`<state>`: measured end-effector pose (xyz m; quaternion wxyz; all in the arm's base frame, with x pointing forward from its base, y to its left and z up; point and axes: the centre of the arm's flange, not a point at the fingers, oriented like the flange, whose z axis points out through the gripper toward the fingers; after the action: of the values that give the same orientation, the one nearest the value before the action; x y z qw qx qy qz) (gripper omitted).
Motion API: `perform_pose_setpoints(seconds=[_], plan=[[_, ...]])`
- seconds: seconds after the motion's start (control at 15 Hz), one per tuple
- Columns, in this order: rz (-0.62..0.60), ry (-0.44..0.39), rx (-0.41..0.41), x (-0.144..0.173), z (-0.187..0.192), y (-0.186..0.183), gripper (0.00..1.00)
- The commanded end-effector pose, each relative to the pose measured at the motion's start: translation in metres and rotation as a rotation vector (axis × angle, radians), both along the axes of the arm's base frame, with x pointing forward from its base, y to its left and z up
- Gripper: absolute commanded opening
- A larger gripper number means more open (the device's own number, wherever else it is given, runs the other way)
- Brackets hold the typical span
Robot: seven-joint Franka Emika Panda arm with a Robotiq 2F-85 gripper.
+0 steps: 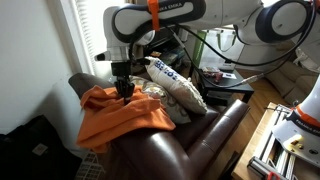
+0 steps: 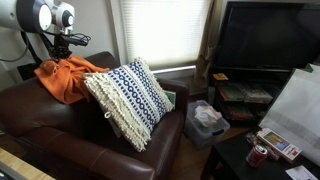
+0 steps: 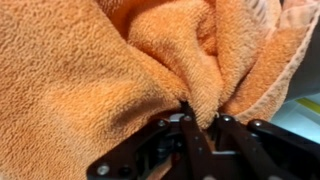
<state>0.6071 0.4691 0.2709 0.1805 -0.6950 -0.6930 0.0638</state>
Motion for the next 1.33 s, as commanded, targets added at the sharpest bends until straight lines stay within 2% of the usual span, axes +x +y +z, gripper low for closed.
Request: perform_pose_setpoints(seconds=[0.0, 0.13, 0.47, 0.67, 1.13, 1.2, 1.27], plan=[[-0.02, -0.109, -0.047, -0.05, 0.021, 0.007, 0.04], [-0.086, -0.192, -0.072, -0.083, 0.029, 0.021, 0.04], [-0.345, -0.303, -0.076, -0.138, 0.03, 0.044, 0.04], [-0.505, -0.325, -0.081, -0.161, 0.028, 0.039, 0.04], [-0.886, -0.328, -0.109, -0.203, 0.028, 0.001, 0.04], [-0.797, -0.294, -0.081, -0.152, 0.026, 0.043, 0.15], [-0.833, -0.3, -0.083, -0.159, 0.027, 0.038, 0.15]])
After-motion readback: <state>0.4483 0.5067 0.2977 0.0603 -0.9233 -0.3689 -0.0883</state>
